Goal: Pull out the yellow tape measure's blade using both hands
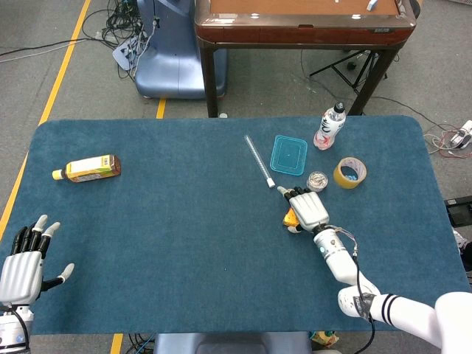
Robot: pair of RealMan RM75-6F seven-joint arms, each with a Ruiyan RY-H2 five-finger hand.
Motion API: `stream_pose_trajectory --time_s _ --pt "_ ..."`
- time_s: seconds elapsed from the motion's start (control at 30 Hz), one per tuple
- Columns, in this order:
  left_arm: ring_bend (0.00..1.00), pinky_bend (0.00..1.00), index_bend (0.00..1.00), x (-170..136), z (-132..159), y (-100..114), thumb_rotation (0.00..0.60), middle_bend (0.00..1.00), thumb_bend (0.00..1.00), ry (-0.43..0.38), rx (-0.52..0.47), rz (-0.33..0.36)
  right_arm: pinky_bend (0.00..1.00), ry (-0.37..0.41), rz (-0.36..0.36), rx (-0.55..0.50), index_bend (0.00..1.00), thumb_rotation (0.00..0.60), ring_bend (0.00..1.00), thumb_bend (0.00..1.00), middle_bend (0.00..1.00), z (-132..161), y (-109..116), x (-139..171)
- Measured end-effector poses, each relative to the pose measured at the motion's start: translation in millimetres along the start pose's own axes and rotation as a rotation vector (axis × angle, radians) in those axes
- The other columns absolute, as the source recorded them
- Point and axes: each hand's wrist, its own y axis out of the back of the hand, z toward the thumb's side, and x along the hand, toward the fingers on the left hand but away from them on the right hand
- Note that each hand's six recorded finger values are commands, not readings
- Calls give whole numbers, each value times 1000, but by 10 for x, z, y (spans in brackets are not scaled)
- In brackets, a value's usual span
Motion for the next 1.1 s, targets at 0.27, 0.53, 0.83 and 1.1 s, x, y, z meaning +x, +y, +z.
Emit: stream_pose_trajectory --time_s 0.27,0.53,0.83,1.1 --pt "0 13 128 14 29 -34 600 5 194 -15 -7 -4 261 -45 43 13 204 600 243 229 322 -155 -54 125" --pt "0 13 128 17 26 -19 600 1 194 -14 -4 1 261 -58 57 12 239 600 248 341 333 -193 -104 125" --pt "0 13 128 7 32 -30 600 0 194 -13 -3 -1 261 -56 74 15 252 600 248 346 334 -207 -143 132" --pt "0 13 128 14 31 -40 600 0 195 -13 -1 -4 260 -50 87 21 262 600 248 346 336 -193 -180 114"
